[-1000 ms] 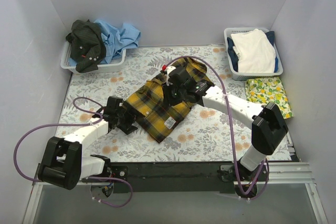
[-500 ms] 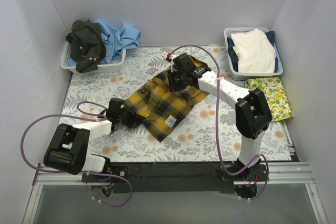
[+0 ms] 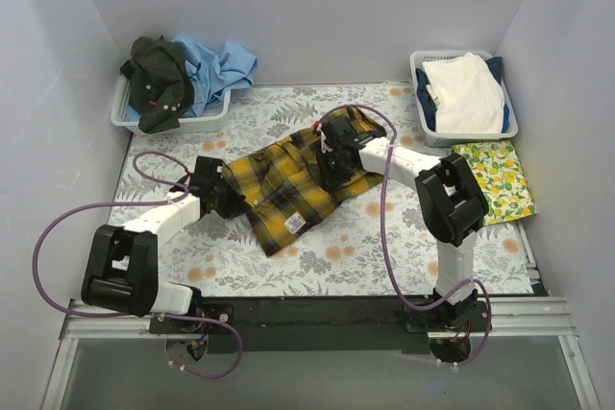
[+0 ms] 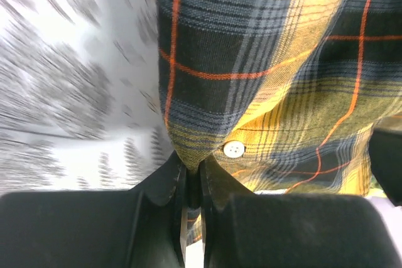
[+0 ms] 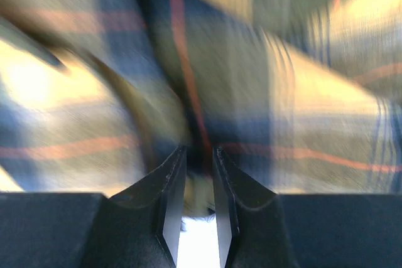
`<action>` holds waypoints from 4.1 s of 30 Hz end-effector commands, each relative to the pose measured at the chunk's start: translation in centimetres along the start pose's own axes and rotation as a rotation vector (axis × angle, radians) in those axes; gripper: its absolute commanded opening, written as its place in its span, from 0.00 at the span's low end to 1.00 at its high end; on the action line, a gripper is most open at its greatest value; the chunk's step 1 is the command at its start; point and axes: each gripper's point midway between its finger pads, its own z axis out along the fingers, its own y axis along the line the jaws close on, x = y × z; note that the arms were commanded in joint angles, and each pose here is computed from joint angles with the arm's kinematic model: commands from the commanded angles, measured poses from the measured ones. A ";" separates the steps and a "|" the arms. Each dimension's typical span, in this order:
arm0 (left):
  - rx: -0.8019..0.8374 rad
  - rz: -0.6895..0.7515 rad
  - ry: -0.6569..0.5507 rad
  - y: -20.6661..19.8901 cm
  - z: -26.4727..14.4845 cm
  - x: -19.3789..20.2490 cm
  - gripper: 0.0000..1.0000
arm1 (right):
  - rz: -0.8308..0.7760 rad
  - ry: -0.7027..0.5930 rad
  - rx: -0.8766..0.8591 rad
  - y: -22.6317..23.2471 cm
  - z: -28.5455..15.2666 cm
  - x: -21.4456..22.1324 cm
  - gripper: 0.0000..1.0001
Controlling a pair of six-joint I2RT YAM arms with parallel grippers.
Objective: Fold and stack the long sleeve shirts
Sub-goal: Fold the shirt
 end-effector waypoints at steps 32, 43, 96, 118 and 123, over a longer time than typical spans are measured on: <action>0.092 -0.201 0.023 5.5 2.0 -4.0 0.43 | -0.109 -0.094 -0.198 7.6 0.4 -8.5 0.33; 0.136 -0.135 0.051 3.8 1.7 -5.9 0.00 | -0.029 0.024 -0.144 5.7 6.4 -5.5 0.05; 0.258 0.140 -0.149 -4.0 -8.8 -12.0 0.00 | 0.003 -0.100 -0.083 8.8 4.4 -8.5 0.18; 0.333 0.211 -0.148 -6.5 -10.7 -11.7 0.00 | 0.069 -0.232 -0.196 9.7 4.8 -12.8 0.21; 0.308 0.214 -0.149 -6.1 -10.5 -11.5 0.00 | -0.035 -0.363 -0.164 9.0 -1.3 -15.2 0.51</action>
